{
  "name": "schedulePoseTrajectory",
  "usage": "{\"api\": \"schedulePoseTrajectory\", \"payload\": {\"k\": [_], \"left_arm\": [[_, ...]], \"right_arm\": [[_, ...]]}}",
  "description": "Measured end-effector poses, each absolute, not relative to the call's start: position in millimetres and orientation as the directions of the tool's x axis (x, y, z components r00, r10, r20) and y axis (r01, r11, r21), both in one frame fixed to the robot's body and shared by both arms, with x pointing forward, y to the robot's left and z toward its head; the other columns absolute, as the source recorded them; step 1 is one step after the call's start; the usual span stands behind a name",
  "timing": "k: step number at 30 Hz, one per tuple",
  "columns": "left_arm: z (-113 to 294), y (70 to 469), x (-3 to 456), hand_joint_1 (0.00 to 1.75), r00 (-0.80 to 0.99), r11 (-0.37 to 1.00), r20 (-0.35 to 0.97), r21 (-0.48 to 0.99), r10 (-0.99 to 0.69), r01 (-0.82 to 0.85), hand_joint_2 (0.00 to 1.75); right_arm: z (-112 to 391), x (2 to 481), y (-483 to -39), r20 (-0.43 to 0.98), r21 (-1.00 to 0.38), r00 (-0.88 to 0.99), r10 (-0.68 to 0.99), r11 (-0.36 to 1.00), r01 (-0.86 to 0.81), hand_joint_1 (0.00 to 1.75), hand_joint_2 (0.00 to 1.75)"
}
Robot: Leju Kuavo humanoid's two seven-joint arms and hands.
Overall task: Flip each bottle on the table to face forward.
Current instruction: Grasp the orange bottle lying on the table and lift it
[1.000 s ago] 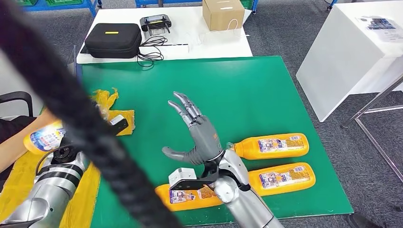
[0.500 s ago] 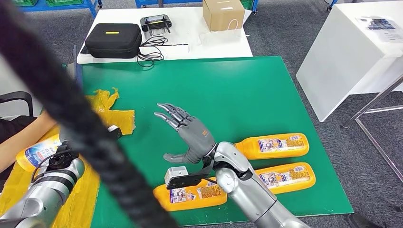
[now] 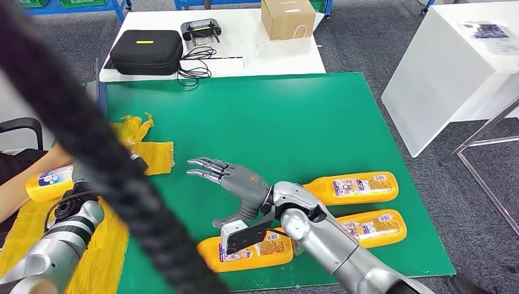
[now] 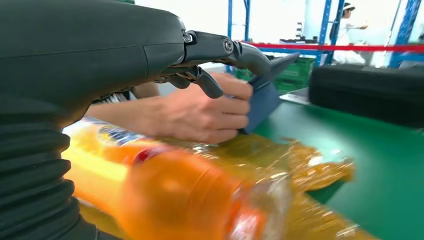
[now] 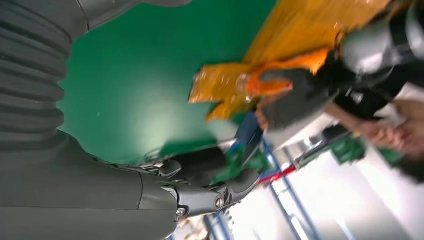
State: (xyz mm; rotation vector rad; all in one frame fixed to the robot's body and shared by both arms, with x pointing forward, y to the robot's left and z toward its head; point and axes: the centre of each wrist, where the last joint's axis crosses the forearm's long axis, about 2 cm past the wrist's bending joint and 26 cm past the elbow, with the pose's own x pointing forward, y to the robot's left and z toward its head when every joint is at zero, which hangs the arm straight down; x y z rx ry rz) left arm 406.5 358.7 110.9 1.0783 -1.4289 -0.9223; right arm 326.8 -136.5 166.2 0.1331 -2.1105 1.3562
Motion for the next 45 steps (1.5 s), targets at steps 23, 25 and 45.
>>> {"api": "schedulePoseTrajectory", "payload": {"k": [23, 25, 45], "left_arm": [[181.2, 334.2, 443.3, 0.00, -0.349, 0.771, 0.689, 0.536, -0.635, -0.345, 1.75], [193.9, 327.3, 445.9, 0.00, -0.383, 0.793, 0.698, 0.486, -0.605, -0.367, 1.75], [214.0, 313.9, 428.6, 0.00, -0.432, 0.787, 0.679, 0.375, -0.593, -0.490, 1.75]], "right_arm": [[161.1, 339.9, -152.3, 0.632, -0.769, -0.768, 0.106, 0.209, -0.605, 0.00, 1.75], [162.1, 342.1, -146.2, 0.579, -0.813, -0.800, 0.157, 0.194, -0.550, 0.00, 1.75], [141.4, 313.3, -80.1, 0.299, -0.954, -0.877, 0.375, 0.153, -0.260, 0.00, 1.75]]}}
